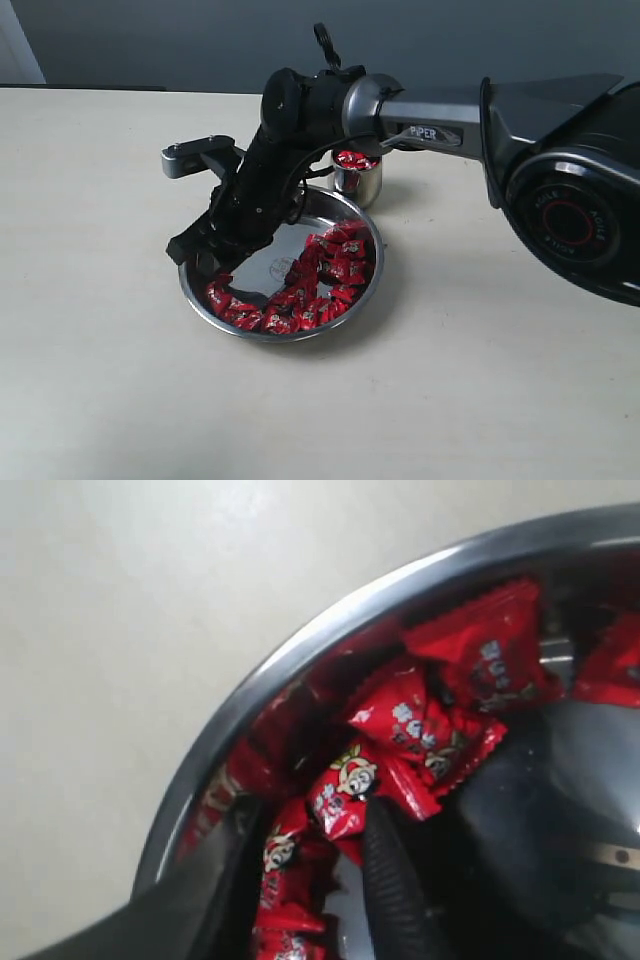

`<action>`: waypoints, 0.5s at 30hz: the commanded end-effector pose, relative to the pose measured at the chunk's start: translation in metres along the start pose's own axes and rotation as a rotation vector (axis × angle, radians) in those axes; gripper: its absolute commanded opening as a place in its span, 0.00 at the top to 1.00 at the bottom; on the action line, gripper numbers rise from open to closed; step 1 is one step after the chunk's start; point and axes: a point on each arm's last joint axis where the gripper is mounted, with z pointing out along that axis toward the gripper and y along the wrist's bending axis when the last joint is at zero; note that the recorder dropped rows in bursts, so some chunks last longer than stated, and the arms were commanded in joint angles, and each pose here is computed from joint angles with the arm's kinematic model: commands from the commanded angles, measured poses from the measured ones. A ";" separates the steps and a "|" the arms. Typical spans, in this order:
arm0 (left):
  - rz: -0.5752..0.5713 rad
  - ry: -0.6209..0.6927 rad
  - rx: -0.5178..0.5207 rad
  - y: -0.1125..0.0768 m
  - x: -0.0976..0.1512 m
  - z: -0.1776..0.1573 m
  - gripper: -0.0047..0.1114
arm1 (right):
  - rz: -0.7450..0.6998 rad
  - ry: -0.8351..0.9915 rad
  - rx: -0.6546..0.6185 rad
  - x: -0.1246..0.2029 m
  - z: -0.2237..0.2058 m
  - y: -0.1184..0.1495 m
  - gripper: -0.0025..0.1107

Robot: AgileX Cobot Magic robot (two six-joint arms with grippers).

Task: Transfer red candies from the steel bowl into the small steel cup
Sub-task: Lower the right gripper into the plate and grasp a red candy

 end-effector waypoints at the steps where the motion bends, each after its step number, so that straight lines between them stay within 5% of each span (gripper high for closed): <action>1: 0.000 -0.010 0.007 0.000 0.000 0.000 0.96 | -0.018 -0.016 0.006 -0.002 -0.001 0.001 0.68; 15: 0.000 -0.010 0.007 0.000 0.000 0.000 0.96 | -0.038 -0.018 0.029 -0.002 -0.001 -0.001 0.68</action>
